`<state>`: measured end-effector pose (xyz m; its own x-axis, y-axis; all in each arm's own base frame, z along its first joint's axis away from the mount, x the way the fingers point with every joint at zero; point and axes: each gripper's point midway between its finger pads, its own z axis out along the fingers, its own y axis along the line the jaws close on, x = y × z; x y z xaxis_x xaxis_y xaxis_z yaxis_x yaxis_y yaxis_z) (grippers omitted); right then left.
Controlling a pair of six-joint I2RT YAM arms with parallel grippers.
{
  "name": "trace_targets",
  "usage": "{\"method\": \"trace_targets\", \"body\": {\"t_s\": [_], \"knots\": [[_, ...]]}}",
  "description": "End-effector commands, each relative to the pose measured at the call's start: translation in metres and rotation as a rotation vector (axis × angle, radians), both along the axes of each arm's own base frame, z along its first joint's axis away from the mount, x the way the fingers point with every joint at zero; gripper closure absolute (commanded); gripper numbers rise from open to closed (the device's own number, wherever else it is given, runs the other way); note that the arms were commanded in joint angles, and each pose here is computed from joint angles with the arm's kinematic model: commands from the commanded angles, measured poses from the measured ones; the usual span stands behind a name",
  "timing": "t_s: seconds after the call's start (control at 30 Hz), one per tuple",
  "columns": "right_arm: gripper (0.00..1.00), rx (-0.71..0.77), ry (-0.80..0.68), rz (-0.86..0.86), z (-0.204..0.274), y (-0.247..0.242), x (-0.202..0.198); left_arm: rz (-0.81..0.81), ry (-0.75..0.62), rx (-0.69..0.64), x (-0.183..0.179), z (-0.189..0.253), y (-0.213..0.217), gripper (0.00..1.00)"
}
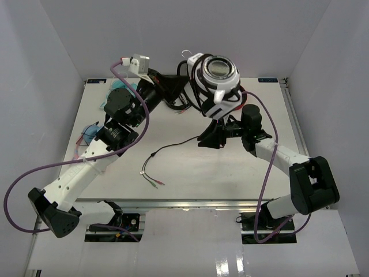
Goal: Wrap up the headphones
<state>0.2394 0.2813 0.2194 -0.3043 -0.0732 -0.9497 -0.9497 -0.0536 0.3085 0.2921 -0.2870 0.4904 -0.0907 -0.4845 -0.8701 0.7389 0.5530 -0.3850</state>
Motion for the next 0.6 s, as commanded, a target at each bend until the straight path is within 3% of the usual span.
{"method": "trace_targets", "body": {"t_s": [0.0,0.07,0.2,0.27,0.33,0.47,0.57], "knots": [[0.57,0.078,0.011,0.136,0.02,0.008,-0.031,0.255,-0.011,-0.35,0.03,0.088,0.048,1.0],[0.58,0.076,0.013,0.134,0.015,0.005,-0.039,0.399,0.012,-0.37,0.044,0.097,0.07,1.0],[0.68,0.055,0.015,0.095,0.005,0.001,-0.051,0.847,0.039,-0.291,0.086,0.077,0.135,1.0],[0.82,0.031,-0.009,0.068,0.003,0.0,-0.054,0.972,0.01,-0.192,0.097,0.072,0.154,1.0],[0.9,-0.005,-0.054,0.02,0.005,-0.001,-0.052,1.097,0.006,0.022,0.121,0.045,0.165,1.0],[0.92,-0.068,-0.269,-0.08,0.025,-0.011,-0.043,1.176,-0.018,0.334,0.139,-0.007,0.176,1.0],[0.92,-0.131,-0.374,-0.144,0.038,-0.017,-0.037,1.178,0.016,0.487,0.146,-0.056,0.181,1.0]]}}
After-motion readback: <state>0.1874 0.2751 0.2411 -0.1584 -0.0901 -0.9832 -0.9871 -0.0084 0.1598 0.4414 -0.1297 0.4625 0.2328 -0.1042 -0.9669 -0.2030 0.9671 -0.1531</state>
